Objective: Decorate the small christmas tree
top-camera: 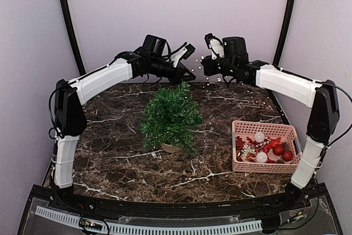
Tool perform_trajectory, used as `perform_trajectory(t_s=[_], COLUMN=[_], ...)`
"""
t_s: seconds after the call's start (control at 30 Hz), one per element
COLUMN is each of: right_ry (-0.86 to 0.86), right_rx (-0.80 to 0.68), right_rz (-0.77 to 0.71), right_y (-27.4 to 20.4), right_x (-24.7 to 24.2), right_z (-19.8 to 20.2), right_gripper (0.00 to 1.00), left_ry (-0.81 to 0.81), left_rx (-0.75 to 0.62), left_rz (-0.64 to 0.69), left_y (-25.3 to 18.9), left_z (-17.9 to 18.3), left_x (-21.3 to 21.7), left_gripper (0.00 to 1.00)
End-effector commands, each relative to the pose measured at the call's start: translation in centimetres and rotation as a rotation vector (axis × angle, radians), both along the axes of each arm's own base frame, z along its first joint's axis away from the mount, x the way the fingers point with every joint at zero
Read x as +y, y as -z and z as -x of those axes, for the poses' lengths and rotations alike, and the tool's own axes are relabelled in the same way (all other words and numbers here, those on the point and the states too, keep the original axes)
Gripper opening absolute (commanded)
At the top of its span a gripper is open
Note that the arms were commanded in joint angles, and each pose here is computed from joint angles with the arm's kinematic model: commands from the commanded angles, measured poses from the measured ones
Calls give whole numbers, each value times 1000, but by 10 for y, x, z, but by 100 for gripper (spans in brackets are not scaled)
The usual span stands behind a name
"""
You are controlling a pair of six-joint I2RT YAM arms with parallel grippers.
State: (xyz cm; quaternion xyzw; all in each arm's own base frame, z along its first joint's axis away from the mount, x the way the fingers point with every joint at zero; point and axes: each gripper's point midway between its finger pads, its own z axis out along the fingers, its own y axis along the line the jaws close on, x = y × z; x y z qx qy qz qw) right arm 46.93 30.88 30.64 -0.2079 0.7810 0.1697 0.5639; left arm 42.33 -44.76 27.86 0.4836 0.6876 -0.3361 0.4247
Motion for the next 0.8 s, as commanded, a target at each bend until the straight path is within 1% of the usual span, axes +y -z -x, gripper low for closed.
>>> perform_trajectory(t_s=[0.0, 0.17, 0.3, 0.37, 0.5, 0.53, 0.57, 0.6, 0.63, 0.67, 0.7, 0.73, 0.77], right_ry=[57, 149, 126, 85, -48, -83, -113, -144, -178, -205, -251, -289, -312], right_rx=[-54, -69, -57, -34, 22, 36, 45, 55, 68, 92, 110, 122, 128], right_rz=[26, 118, 184, 194, 181, 177, 175, 175, 175, 156, 147, 140, 140], right_y=[-27, -35, -41, -43, -43, -43, -44, -45, -44, -44, -44, -45, -46], right_x=[-15, -40, -40, -33, -8, -1, 4, 9, 15, 21, 29, 35, 39], right_z=[14, 37, 61, 73, 101, 108, 115, 122, 129, 137, 146, 154, 160], right_gripper=[0, 0, 0, 0, 0, 0, 0, 0, 0, 0, 0, 0, 0], left_ry=[-76, -143, -175, -196, -242, -251, -273, -285, -306, -320, -339, -350, -356], left_rx=[-112, -127, -145, -153, -165, -150, -184, -161, -200, -174, -215, -184, -218], left_rz=[26, 53, 77, 78, 88, 75, 101, 88, 120, 110, 148, 142, 177], left_y=[-33, -47, -60, -65, -71, -61, -77, -63, -80, -66, -85, -70, -86], left_z=[-18, -34, -45, -50, -56, -57, -57, -57, -56, -55, -53, -52, -48], left_x=[8, 23, 39, 48, 68, 71, 80, 85, 94, 99, 109, 114, 122], left_gripper=[0, 0, 0, 0, 0, 0, 0, 0, 0, 0, 0, 0, 0])
